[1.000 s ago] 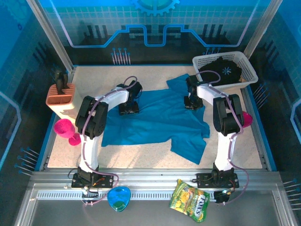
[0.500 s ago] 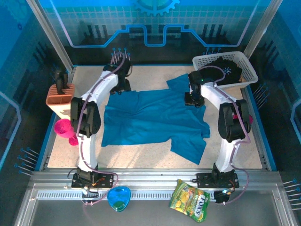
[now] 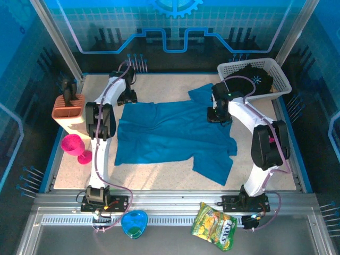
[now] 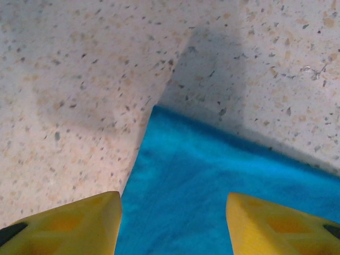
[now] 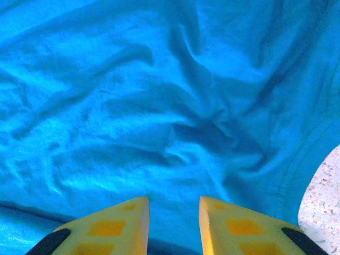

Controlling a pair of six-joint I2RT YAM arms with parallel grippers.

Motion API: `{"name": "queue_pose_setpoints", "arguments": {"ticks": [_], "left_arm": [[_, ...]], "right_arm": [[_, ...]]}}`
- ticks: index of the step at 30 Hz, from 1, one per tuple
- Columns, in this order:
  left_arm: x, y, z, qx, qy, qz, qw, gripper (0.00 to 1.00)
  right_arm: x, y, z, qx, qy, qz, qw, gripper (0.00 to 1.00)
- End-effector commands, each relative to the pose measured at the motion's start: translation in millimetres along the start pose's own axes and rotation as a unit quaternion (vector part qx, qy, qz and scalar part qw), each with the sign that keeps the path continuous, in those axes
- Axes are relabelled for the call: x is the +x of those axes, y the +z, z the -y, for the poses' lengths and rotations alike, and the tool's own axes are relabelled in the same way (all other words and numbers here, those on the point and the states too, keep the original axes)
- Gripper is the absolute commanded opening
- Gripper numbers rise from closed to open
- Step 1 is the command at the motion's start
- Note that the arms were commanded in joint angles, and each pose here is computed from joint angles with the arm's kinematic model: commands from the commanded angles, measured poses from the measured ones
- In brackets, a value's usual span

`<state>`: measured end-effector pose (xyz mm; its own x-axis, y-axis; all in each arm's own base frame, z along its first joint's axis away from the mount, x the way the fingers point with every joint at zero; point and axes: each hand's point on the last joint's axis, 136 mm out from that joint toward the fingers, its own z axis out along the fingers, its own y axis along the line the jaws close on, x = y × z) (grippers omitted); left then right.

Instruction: Fold and stack the t-shirts

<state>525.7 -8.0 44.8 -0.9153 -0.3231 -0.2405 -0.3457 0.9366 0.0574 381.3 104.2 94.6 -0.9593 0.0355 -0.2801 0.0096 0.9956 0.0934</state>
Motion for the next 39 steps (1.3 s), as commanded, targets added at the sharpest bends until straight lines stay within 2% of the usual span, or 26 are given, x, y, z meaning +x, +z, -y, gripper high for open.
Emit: {"name": "queue_pose_setpoints", "arguments": {"ticks": [1, 5, 16, 22, 25, 27, 29, 30, 35, 39], "left_arm": [[-7, 0, -7, 0.010, 0.020, -0.008, 1.000, 0.54], [-11, 14, -13, 0.009, 0.028, -0.014, 0.999, 0.53], [-9, 48, -6, 0.020, 0.104, -0.029, 0.994, 0.50], [-3, 48, 3, 0.045, 0.124, -0.038, 0.991, 0.48], [0, 49, 4, 0.050, 0.127, -0.044, 0.990, 0.36], [2, 49, 5, 0.054, 0.127, -0.047, 0.989, 0.22], [5, 49, 8, 0.062, 0.125, -0.052, 0.989, 0.04], [8, 50, 9, 0.064, 0.123, -0.055, 0.989, 0.00], [13, 49, 2, 0.048, 0.100, -0.045, 0.993, 0.00], [13, 18, 1, 0.060, 0.072, -0.007, 0.996, 0.00]], "right_arm": [[9, -13, -2, -0.002, -0.002, 0.001, 1.000, 0.31], [15, -12, 1, 0.000, 0.000, -0.004, 1.000, 0.30], [26, -16, 6, 0.010, -0.002, -0.010, 1.000, 0.29], [30, -15, 6, 0.007, 0.002, -0.013, 1.000, 0.29], [32, -13, 6, 0.005, 0.006, -0.016, 1.000, 0.28], [32, -12, 5, 0.001, 0.007, -0.015, 1.000, 0.27], [33, -12, 4, -0.002, 0.008, -0.014, 1.000, 0.27], [33, -13, 4, -0.001, 0.009, -0.013, 1.000, 0.27], [33, -14, 3, -0.007, 0.008, -0.010, 1.000, 0.27], [21, -17, -1, -0.011, -0.006, 0.003, 1.000, 0.28]]}}
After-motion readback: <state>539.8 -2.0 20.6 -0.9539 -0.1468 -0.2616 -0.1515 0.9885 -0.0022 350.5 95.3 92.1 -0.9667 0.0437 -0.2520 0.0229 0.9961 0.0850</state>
